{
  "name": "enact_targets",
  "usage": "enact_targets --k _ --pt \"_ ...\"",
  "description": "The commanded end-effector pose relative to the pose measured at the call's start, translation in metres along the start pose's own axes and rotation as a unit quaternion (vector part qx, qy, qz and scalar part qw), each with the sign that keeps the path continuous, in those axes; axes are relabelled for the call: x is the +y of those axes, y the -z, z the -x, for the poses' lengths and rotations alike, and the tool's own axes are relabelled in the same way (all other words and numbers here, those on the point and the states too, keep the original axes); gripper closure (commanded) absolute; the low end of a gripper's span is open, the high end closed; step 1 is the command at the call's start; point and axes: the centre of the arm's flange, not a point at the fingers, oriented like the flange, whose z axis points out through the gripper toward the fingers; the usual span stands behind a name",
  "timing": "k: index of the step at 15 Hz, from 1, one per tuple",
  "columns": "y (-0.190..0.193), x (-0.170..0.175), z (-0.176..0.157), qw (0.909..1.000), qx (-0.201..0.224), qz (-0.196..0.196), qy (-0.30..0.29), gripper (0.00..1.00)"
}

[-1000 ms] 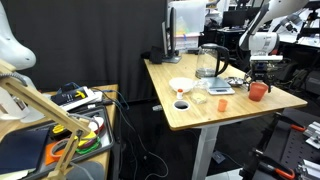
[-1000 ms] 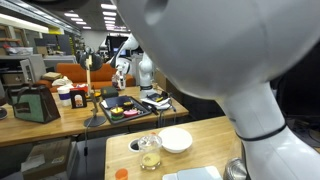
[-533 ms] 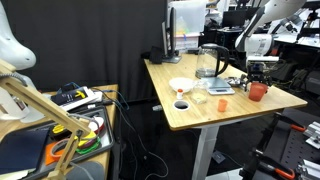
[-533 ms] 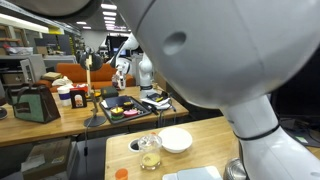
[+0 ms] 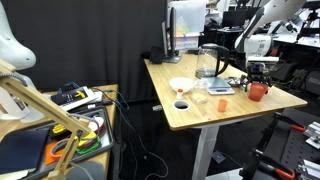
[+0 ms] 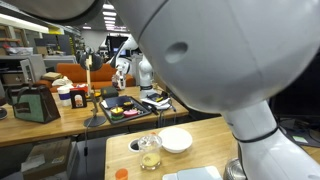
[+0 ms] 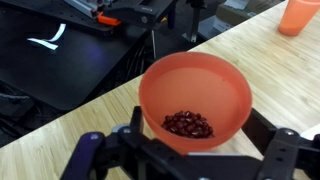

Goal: Pour the contents in the red cup into the white bowl on the left

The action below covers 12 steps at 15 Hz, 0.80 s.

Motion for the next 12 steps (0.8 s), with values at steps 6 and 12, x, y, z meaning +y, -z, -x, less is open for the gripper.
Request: enact_targets --k 6,12 --pt "0.0029 0.0060 -0.0021 0.9994 -0.024 -0.007 0.023 0.40" --pt "-0.0014 0.0072 -0.0041 0.9992 -0.034 -0.005 0.021 0.53"
